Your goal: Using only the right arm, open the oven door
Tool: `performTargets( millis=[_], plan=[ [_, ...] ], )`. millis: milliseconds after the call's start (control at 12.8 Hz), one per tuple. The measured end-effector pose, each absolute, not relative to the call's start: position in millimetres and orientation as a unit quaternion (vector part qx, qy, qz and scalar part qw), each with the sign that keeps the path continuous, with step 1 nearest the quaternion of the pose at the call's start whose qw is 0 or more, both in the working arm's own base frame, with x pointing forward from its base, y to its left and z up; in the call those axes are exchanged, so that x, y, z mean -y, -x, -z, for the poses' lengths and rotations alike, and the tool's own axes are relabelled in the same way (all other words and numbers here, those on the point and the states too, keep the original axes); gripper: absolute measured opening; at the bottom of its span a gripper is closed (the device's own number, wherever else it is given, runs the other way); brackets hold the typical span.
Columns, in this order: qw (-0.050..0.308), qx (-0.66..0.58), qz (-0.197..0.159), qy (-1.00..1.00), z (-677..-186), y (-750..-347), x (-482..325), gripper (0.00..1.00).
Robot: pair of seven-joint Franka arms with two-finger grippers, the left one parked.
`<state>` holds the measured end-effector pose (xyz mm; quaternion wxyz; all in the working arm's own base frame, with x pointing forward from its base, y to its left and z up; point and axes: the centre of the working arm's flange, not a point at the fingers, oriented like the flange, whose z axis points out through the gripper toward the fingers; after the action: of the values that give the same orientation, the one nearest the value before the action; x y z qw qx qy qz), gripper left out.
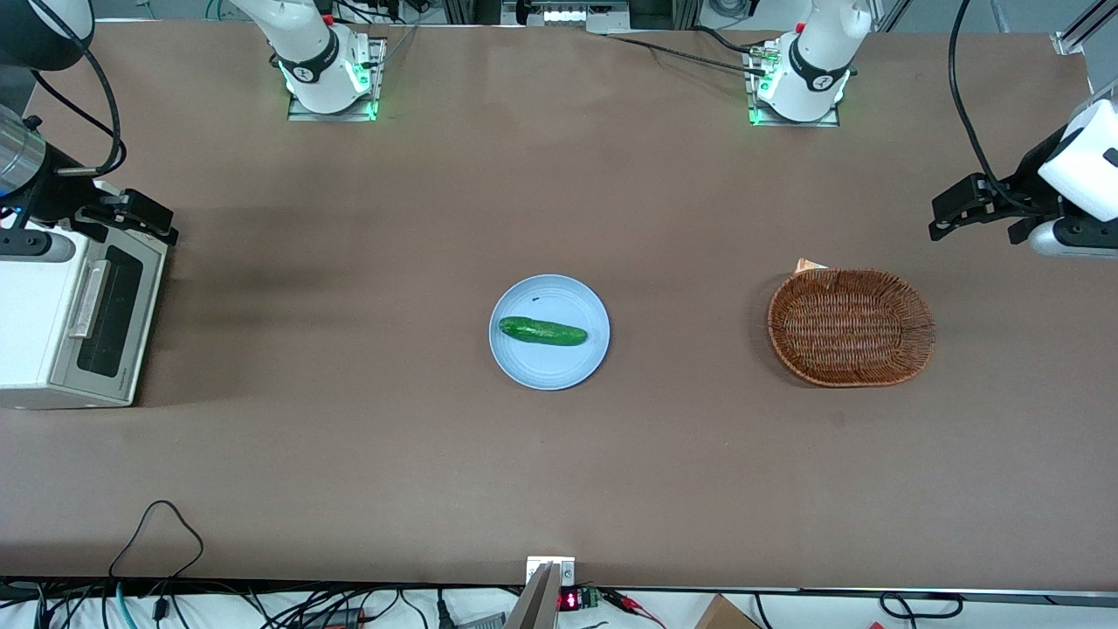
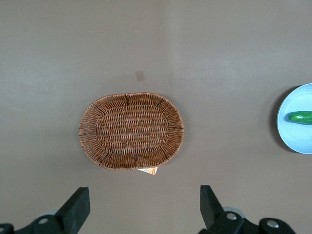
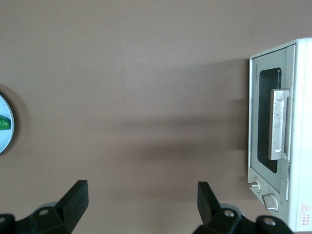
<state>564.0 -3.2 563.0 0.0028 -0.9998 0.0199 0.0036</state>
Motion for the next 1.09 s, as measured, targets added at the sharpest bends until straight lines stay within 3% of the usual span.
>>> performTargets(
  millis=[1095],
  plan=[
    [0.003, -0.016, -0.02, 1.0, -555.2, -563.8, -0.3, 1.0]
  ],
)
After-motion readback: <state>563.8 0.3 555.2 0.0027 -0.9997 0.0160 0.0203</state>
